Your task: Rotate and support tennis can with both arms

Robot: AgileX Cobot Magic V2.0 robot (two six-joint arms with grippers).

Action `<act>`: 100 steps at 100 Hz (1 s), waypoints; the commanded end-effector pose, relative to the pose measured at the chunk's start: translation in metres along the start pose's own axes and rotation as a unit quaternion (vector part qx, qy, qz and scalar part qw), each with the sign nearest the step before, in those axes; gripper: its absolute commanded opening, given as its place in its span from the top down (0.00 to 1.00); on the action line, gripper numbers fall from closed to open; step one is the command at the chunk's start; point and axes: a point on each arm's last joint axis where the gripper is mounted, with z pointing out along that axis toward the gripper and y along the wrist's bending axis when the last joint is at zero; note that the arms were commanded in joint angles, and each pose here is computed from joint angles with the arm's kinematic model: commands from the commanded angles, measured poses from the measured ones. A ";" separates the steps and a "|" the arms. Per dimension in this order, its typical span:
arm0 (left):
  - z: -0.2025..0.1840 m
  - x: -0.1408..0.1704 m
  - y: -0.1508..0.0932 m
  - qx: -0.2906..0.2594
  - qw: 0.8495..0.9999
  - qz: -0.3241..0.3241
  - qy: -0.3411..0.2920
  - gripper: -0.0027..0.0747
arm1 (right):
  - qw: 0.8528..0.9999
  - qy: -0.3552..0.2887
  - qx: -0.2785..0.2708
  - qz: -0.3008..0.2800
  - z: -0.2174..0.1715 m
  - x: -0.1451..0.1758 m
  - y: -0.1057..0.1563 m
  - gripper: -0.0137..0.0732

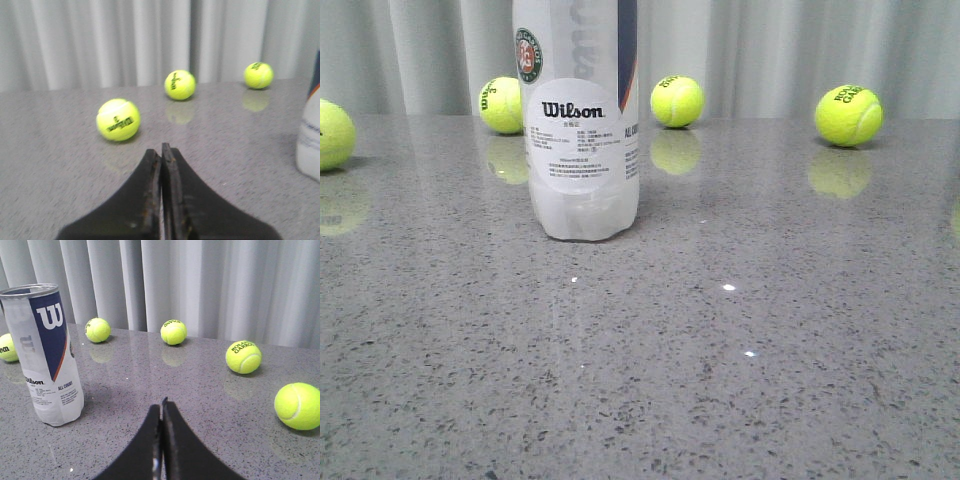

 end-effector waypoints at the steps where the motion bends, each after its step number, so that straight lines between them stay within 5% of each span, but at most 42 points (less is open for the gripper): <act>1: -0.003 -0.003 0.002 -0.020 0.999 -0.001 -0.049 0.99 | 0.999 -0.051 0.007 -0.005 -0.001 -0.015 -0.001 0.91; 36: -0.007 0.049 0.006 -0.061 0.996 0.005 -0.059 0.99 | 0.999 -0.051 0.007 -0.005 -0.001 -0.015 -0.001 0.91; 100: -0.007 0.050 0.006 -0.062 0.997 0.005 -0.056 0.99 | 0.999 -0.050 0.007 -0.004 -0.001 -0.015 -0.001 0.91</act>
